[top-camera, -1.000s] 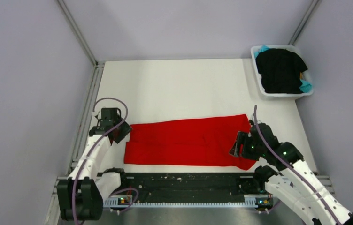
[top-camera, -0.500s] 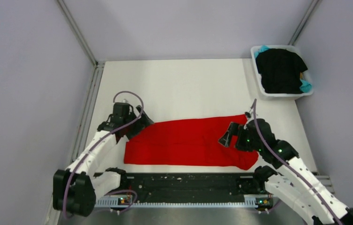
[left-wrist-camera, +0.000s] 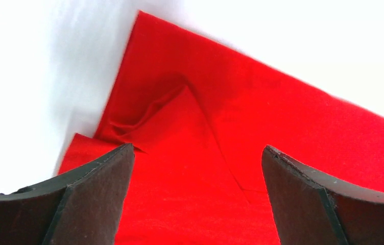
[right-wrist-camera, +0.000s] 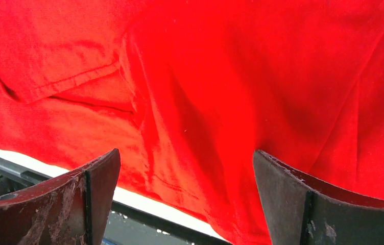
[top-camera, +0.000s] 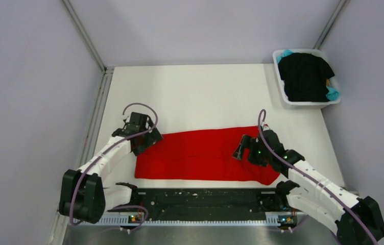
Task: Fold and stack the t-shirts
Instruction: Fold the other side of the tshirt into a rectangle
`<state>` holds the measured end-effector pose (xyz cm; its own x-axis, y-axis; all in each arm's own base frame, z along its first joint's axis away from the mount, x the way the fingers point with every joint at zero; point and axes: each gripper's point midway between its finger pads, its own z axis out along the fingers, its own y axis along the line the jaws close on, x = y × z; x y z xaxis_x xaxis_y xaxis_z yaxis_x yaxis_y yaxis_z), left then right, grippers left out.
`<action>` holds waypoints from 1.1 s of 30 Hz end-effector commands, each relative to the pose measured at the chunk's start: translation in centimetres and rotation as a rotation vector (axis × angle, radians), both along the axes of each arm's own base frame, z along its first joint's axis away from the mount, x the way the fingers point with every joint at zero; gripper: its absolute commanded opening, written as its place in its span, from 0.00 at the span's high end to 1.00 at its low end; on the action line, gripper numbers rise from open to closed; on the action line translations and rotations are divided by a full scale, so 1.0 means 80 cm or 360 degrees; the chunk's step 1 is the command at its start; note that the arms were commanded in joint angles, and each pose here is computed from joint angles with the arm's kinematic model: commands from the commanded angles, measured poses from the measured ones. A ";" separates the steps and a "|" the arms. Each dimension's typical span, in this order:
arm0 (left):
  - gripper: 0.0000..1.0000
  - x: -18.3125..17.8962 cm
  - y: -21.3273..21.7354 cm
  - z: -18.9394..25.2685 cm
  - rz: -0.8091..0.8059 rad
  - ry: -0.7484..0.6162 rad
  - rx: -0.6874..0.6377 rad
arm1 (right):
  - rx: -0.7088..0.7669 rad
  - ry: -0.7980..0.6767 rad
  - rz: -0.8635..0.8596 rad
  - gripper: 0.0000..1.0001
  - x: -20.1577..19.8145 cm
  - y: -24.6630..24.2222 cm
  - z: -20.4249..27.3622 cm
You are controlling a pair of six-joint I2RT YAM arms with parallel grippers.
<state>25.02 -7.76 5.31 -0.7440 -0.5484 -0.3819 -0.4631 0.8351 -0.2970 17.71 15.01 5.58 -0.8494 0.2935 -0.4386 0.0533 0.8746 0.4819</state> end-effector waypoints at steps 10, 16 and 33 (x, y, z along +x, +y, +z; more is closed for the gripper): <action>0.13 0.008 0.043 -0.011 0.0197 0.0037 0.0143 | -0.0003 -0.0149 -0.0047 0.02 0.007 -0.008 0.003; 0.42 0.010 0.041 -0.021 0.0200 0.0072 0.0134 | -0.0043 -0.0178 -0.0059 0.02 0.012 -0.013 0.005; 1.00 0.011 0.050 -0.021 0.0240 0.0124 0.0201 | -0.0102 -0.0162 -0.0069 0.01 0.013 -0.019 -0.001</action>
<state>24.79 -4.19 2.33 -0.7089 -0.6034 -0.3652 -0.5953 0.7896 -0.1490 18.53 13.56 5.41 -0.7926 0.3130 -0.5232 0.0555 0.8917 0.4493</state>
